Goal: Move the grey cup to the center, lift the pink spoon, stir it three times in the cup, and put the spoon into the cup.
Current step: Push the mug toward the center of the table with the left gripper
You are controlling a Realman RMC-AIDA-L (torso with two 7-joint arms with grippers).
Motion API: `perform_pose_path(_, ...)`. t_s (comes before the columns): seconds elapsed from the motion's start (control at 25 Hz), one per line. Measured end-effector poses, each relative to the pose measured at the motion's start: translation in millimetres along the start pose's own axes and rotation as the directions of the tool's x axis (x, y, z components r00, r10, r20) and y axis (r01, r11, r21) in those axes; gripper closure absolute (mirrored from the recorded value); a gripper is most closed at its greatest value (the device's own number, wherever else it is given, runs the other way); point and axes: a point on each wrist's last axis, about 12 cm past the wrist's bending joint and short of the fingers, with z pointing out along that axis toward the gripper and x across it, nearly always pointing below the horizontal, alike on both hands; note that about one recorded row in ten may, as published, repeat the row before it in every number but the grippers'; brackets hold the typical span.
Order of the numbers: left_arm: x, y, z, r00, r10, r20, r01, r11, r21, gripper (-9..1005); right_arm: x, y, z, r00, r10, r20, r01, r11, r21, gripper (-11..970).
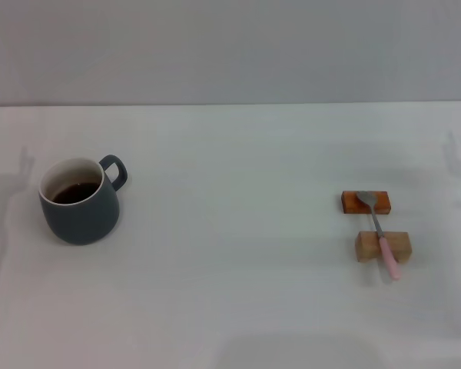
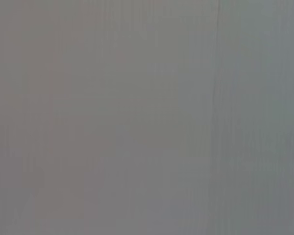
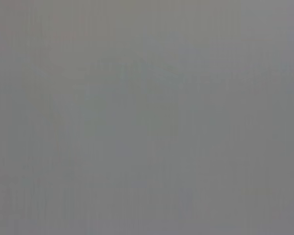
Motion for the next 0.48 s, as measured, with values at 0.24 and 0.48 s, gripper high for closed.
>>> perform_pose_path(0.24,-0.6,0.2,0.8,1.0,-0.002,0.002,0.002,1.0,-0.002,256,-0.3,0.4,0.7,1.0,0.0,0.0,0.0,1.0,-0.001,338)
perform_pose_path(0.48,-1.6,-0.6,2.1,1.0,0.003,0.005,-0.003,1.0,0.0,256,-0.9,1.0,1.7,1.0,0.001,0.002,-0.001,1.0,-0.002,340)
